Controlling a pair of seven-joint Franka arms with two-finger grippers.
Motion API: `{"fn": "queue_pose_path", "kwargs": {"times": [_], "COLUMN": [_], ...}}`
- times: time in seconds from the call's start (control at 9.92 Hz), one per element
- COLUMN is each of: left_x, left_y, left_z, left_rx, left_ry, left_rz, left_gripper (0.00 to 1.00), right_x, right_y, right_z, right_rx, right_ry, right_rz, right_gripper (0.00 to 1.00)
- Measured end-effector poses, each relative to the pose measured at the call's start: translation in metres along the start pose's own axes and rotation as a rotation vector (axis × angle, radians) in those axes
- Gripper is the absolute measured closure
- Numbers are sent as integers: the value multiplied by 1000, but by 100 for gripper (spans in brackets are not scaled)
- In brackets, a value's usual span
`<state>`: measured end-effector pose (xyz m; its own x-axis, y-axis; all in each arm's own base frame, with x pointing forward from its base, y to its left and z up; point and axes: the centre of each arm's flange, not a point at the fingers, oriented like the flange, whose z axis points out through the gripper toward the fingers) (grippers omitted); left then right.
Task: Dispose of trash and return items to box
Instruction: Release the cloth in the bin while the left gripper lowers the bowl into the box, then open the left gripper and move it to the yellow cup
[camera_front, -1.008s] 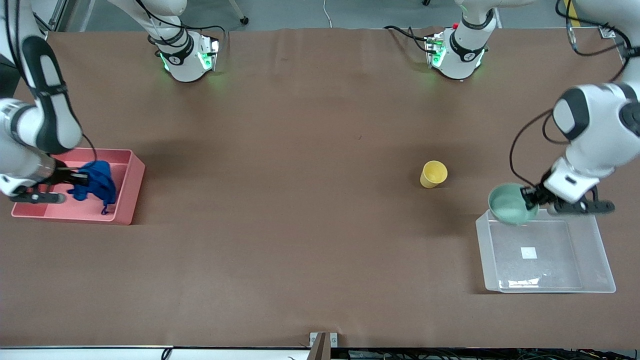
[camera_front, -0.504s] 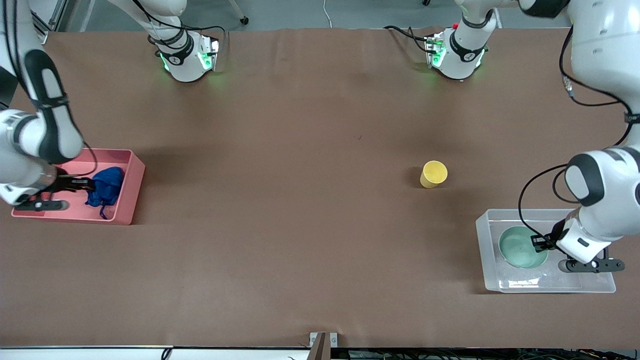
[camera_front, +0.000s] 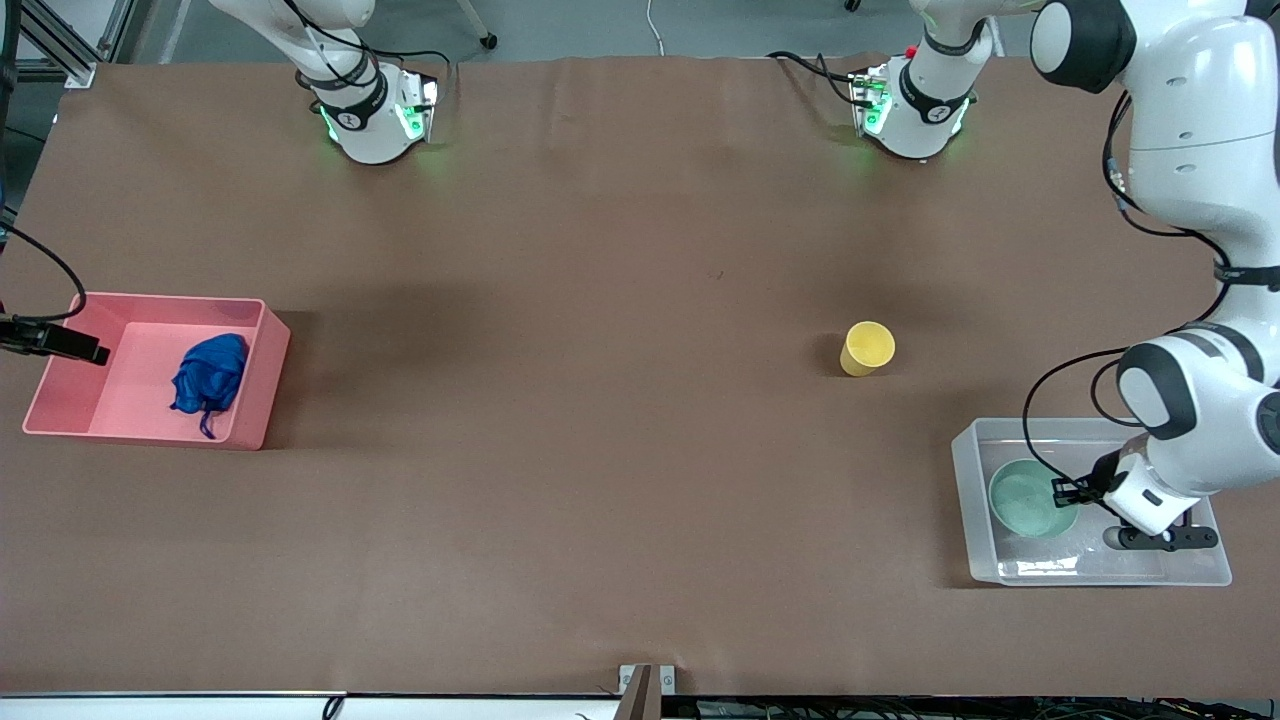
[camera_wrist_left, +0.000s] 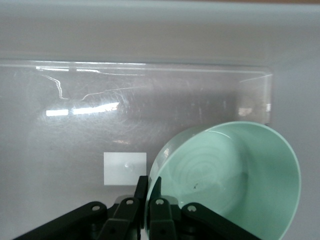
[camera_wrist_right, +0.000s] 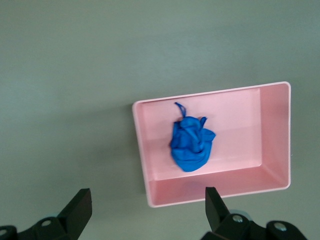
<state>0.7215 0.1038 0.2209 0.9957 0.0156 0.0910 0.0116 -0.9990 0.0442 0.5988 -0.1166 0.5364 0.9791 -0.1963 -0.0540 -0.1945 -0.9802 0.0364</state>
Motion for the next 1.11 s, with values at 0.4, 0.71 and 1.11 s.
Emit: {"fn": "queue_pose_path", "kwargs": {"times": [0.4,0.71,1.11], "left_x": [6,15,-71], "left_y": [-15,-6,108], "left_z": [-5,-114,-203], "left_rx": [18,1,-46], "left_ry": [39,149,92], "left_rz": [-16,-9,50], "left_gripper": [63,23,0], "right_x": [-60,-70,-77], "right_y": [-37,-34,-61], "right_z": [-92,-103,-104], "right_rx": [18,19,16], "right_ry": [74,80,57], "right_rz": [10,-32,-86], "right_gripper": [0,0,0]}}
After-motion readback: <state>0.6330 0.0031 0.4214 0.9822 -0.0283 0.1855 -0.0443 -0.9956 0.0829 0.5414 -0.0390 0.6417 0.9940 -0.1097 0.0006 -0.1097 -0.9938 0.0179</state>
